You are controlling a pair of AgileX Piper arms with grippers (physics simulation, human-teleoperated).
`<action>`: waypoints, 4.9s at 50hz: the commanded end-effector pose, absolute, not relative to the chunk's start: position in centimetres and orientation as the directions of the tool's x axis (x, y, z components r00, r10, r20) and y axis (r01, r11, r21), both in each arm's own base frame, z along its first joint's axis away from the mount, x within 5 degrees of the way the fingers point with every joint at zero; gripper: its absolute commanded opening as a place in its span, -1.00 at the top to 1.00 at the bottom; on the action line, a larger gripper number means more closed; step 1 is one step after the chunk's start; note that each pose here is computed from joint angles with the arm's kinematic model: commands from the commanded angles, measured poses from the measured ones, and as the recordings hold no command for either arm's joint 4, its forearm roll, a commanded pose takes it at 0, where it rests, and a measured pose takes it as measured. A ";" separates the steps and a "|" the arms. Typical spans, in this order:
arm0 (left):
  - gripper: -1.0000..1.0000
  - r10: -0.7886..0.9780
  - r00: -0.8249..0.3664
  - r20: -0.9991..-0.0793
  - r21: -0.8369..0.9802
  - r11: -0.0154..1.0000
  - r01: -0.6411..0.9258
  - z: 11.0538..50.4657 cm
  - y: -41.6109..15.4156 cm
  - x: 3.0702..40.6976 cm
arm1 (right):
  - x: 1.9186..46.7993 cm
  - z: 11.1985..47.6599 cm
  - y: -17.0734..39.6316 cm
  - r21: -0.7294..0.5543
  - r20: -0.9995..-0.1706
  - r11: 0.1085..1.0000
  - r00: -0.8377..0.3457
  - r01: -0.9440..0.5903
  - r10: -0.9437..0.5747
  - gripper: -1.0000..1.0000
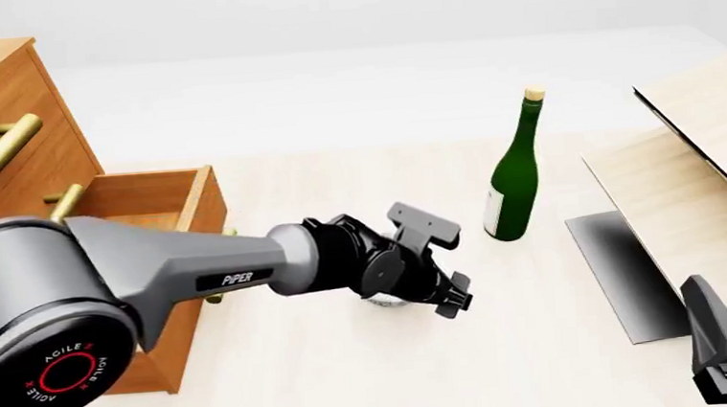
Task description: Put the bowl in the bottom drawer of the cabinet.
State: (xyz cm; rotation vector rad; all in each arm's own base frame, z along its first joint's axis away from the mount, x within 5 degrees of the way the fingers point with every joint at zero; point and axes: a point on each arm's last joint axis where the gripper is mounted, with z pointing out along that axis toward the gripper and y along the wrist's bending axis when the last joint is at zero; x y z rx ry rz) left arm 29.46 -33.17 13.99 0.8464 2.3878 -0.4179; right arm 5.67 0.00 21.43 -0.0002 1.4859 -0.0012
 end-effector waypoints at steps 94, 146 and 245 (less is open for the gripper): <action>1.00 0.204 -0.467 -0.860 -0.125 0.803 0.582 26.1 -26.0 30.9 | 5.7 21.4 0.0 -0.001 -0.996 1.000 0.085 0.001 -0.001 -1.00; 1.00 0.155 -0.384 -0.910 -0.073 0.854 0.515 31.0 -18.3 28.2 | 5.7 21.4 0.0 -0.001 -0.996 1.000 0.085 0.001 -0.001 -1.00; 1.00 -0.036 -0.308 -0.951 -0.112 0.966 0.234 31.5 -6.2 22.3 | 5.7 21.4 0.0 -0.001 -0.996 1.000 0.085 0.000 -0.001 -1.00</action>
